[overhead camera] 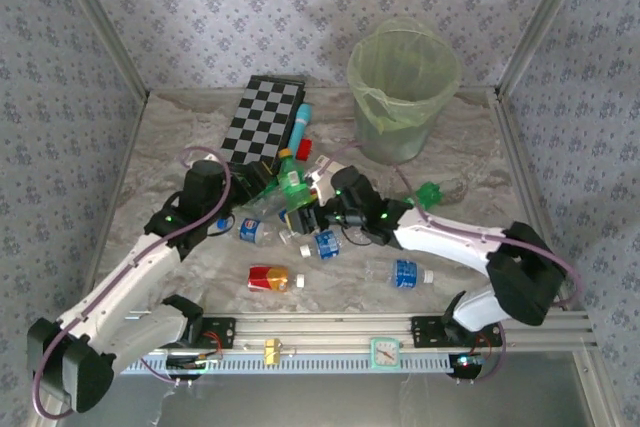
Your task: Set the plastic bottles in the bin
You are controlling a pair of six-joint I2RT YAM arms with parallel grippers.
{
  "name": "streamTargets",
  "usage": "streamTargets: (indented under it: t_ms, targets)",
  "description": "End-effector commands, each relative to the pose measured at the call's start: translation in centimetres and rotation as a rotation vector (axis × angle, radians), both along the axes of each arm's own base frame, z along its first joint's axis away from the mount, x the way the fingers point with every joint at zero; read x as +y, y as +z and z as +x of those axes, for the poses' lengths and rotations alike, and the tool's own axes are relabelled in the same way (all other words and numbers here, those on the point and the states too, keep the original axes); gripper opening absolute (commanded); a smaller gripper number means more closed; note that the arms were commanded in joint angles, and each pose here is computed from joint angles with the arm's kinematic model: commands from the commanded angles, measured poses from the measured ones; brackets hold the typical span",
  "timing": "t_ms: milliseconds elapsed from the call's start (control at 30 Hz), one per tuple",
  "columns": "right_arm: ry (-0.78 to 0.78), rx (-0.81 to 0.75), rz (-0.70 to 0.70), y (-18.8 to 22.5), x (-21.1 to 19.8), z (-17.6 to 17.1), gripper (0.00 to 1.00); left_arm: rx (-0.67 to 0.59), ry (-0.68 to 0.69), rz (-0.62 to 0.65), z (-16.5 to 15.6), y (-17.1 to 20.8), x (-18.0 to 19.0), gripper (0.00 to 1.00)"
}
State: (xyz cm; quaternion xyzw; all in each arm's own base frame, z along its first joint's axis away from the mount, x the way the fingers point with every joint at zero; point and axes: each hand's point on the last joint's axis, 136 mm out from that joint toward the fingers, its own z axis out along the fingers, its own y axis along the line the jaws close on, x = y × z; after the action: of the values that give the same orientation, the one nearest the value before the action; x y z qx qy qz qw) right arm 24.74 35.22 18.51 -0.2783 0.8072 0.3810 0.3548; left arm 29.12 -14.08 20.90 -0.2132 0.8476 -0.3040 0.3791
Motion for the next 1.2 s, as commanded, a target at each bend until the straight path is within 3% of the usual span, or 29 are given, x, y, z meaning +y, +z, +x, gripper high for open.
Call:
streamTargets:
  t_ms: [0, 167, 433, 667, 967, 1167]
  targets:
    - [-0.102, -0.069, -0.05, 1.7, -4.1, 1.6, 0.63, -0.006, 0.02, 0.058, -0.6, -0.1, 1.9, 1.0]
    - [-0.265, -0.15, -0.064, 6.0, -10.2, 4.4, 0.63, 0.025, 0.025, 0.082, -1.3, -2.1, 2.7, 1.0]
    - [-0.538, -0.348, -0.016, 16.6, -18.2, 8.8, 0.63, 0.108, -0.011, 0.053, -2.0, -5.4, 1.8, 1.0]
    - [-0.723, -0.378, 0.026, 21.8, -23.1, 14.7, 0.63, 0.138, -0.03, 0.025, -2.4, -6.3, 1.3, 1.0]
    - [-0.822, -0.199, -0.079, 18.6, -25.2, 23.2, 0.64, 0.145, -0.032, 0.014, -3.2, -6.7, 1.5, 1.0]
    - [-0.797, -0.047, -0.177, 14.4, -24.3, 25.6, 0.64, 0.141, -0.047, 0.015, -3.5, -6.5, 1.4, 1.0]
